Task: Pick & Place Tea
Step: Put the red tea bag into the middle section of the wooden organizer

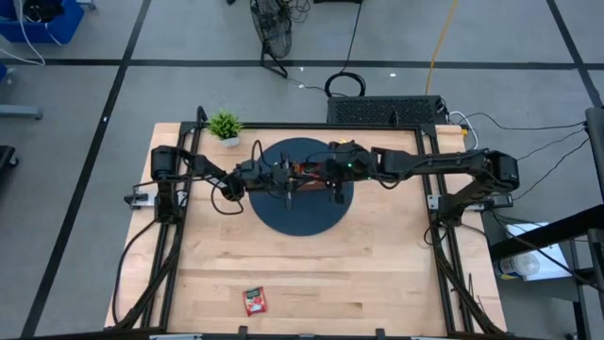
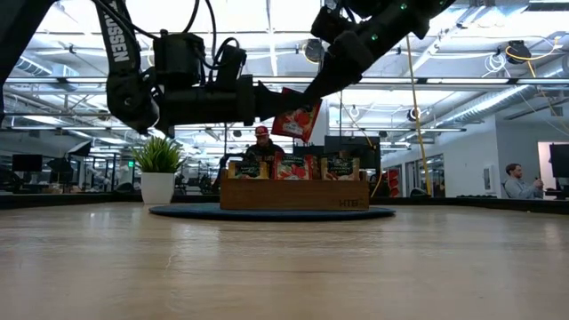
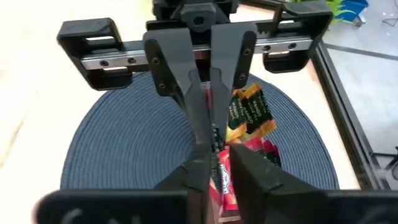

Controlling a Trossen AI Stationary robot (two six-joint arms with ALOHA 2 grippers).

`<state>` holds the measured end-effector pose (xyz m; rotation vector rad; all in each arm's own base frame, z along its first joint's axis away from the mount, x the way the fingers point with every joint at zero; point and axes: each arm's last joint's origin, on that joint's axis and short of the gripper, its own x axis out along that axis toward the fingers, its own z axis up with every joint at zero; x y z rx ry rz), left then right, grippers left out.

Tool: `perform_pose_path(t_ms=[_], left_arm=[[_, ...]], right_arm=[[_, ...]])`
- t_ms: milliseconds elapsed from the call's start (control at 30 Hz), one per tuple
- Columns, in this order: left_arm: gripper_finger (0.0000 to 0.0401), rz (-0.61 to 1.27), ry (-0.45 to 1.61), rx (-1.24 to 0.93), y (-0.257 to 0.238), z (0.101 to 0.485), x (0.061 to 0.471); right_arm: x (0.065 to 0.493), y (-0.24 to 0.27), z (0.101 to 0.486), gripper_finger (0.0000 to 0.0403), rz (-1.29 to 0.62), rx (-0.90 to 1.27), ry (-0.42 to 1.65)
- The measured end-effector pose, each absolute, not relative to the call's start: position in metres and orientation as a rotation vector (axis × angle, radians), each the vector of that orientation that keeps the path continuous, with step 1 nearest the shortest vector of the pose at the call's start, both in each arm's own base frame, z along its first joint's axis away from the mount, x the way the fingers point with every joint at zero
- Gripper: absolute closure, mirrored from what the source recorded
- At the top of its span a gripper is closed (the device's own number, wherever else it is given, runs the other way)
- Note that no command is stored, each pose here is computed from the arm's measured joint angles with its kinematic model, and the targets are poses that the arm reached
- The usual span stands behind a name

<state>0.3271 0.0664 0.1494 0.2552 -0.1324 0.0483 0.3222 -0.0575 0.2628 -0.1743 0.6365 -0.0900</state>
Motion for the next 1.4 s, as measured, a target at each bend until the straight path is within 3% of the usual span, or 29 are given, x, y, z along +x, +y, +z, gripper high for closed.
perform_pose_path(t_ms=[100,300,567,900,1167,1400], left_arm=[[0.0398,0.047,-0.129,0.254,0.066,0.149,0.327],[0.0379,0.051,-0.135,0.171,0.067,0.150,0.326],[0.0332,0.034,-0.219,0.087,0.065,0.177,0.322],[0.0325,0.032,-0.102,0.062,0.062,0.204,0.311],[0.0325,0.115,-0.005,0.095,0.059,0.237,0.287],[0.0325,0.238,0.141,0.088,0.059,0.248,0.265]], right_arm=[[0.324,-0.059,0.259,0.0391,-0.060,-0.191,0.647],[0.327,-0.063,0.251,0.0403,-0.079,-0.207,0.672],[0.325,-0.066,0.254,0.0402,-0.165,-0.249,0.691],[0.329,-0.068,0.267,0.0402,-0.168,-0.191,0.799],[0.356,-0.074,0.232,0.0403,-0.131,-0.206,0.963],[0.376,-0.081,0.214,0.0403,-0.215,-0.331,1.098]])
